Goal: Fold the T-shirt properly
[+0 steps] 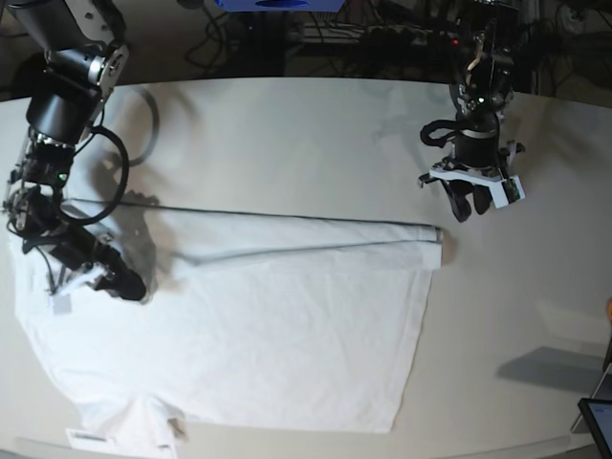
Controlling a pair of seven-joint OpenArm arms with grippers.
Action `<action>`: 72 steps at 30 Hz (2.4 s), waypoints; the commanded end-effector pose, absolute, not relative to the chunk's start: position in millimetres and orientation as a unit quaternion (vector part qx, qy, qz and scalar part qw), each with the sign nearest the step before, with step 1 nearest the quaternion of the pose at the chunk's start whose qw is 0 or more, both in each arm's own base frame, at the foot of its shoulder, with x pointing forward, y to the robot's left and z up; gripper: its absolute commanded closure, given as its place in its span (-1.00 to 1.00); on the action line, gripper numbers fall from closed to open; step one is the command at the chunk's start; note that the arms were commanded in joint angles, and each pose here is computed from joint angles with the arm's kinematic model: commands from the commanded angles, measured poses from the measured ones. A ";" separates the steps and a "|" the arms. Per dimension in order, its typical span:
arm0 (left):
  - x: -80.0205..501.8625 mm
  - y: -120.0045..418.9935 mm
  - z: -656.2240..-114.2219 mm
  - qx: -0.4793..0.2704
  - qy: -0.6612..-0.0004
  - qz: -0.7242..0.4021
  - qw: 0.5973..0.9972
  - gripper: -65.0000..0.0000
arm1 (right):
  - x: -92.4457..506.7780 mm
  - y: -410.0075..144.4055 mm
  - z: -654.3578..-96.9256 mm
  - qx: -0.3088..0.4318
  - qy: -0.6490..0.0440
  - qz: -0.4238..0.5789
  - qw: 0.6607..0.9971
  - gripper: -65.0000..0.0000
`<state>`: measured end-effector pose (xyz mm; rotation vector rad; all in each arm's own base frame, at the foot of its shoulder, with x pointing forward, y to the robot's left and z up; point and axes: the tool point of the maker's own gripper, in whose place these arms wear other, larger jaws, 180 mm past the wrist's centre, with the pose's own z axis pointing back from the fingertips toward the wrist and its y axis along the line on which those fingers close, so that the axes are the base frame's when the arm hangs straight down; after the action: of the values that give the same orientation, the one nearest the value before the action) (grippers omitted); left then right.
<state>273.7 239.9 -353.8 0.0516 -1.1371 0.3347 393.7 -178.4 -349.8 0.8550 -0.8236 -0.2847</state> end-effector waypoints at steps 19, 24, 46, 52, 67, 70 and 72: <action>283.4 233.0 -327.9 0.016 -0.571 0.142 0.808 0.36 | 429.8 -173.3 -304.5 0.385 -0.444 -0.070 0.806 0.14; 285.0 224.3 -310.3 0.004 -0.588 0.134 0.797 0.35 | 430.5 -199.3 -294.8 0.375 -0.473 -0.094 0.792 -0.25; 289.6 237.7 -338.9 -0.048 -0.553 0.257 0.791 -0.17 | 335.6 -233.6 -301.8 0.289 -0.508 0.002 0.811 -0.25; 303.9 237.1 -336.2 -0.054 -0.558 0.262 0.785 -0.17 | 331.6 -231.0 -307.0 0.293 -0.501 0.001 0.814 -0.25; 333.8 215.6 -349.0 -0.078 -0.549 0.268 0.788 -0.17 | 326.2 -231.6 -312.4 0.292 -0.495 -0.003 0.818 -0.25; 342.5 201.7 -350.0 -0.090 -0.547 0.258 0.791 -0.17 | 326.2 -230.6 -312.8 0.293 -0.494 -0.002 0.818 -0.25; 345.0 199.3 -349.9 -0.093 -0.548 0.259 0.790 -0.17 | 326.3 -230.3 -313.1 0.293 -0.494 -0.002 0.818 -0.25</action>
<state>338.6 194.7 -362.6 -0.2082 -1.1282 0.5651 317.4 -226.1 -333.7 0.6206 -0.9825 -0.0242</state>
